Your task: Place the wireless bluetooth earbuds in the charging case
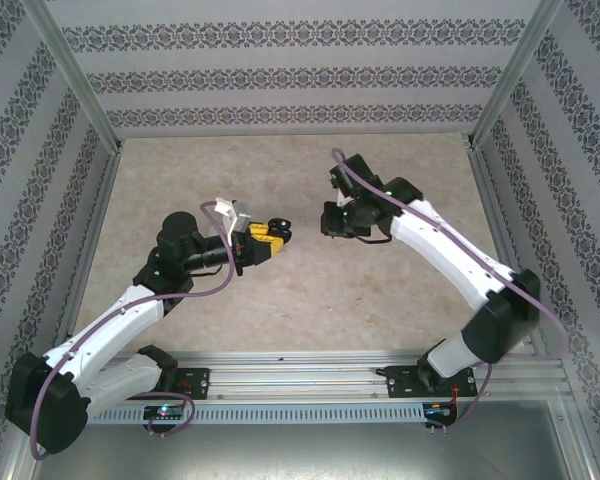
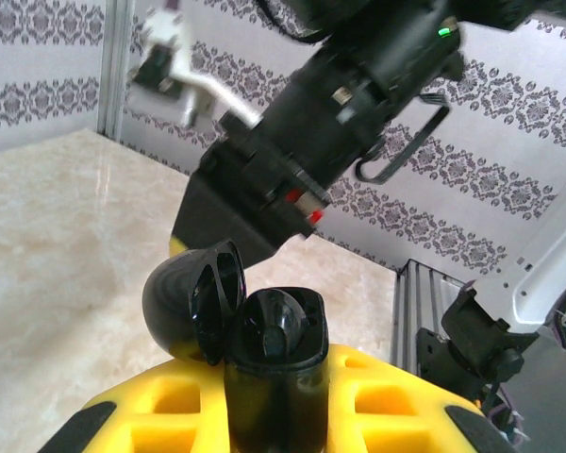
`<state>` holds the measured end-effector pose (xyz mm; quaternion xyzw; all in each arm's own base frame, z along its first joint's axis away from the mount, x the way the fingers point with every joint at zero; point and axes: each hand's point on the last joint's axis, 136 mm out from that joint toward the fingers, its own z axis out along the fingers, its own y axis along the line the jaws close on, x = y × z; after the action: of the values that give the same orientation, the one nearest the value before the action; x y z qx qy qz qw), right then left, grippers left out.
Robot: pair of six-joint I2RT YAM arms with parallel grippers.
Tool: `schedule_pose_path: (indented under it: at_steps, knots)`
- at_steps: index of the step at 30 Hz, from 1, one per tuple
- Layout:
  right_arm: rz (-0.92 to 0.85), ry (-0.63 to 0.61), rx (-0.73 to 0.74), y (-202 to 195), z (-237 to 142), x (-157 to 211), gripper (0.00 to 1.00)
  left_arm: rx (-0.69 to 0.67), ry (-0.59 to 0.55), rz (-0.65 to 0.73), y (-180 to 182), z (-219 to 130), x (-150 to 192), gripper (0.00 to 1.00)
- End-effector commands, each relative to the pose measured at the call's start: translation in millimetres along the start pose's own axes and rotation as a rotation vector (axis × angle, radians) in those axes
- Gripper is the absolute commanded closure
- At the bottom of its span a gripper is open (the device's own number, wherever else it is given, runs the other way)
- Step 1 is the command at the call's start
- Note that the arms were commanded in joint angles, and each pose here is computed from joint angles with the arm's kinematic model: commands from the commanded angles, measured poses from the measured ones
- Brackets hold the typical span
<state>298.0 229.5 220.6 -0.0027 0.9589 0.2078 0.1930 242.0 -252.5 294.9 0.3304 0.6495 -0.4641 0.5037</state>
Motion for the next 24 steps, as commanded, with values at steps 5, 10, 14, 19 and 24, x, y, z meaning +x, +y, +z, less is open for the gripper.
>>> schedule_pose_path:
  at_steps: [5,10,14,19,24]
  knots:
    - [0.104,-0.237,-0.212,41.1,-75.1,-19.7,0.86,0.008,-0.102,0.163,-11.2,12.6,-41.8,1.0]
    - [0.131,-0.339,-0.312,57.2,-111.1,-26.0,0.85,-0.027,-0.112,0.201,-10.7,19.1,-45.9,1.0]
    - [0.145,-0.398,-0.419,75.0,-132.1,-28.5,0.85,-0.045,-0.122,0.227,-12.7,24.0,-50.2,1.0]
    - [0.131,-0.416,-0.484,92.0,-142.0,-28.1,0.85,-0.053,-0.141,0.246,-17.2,29.8,-53.9,1.0]
    - [0.136,-0.409,-0.531,102.1,-143.9,-25.1,0.85,-0.046,-0.149,0.243,-21.8,34.6,-54.1,1.0]
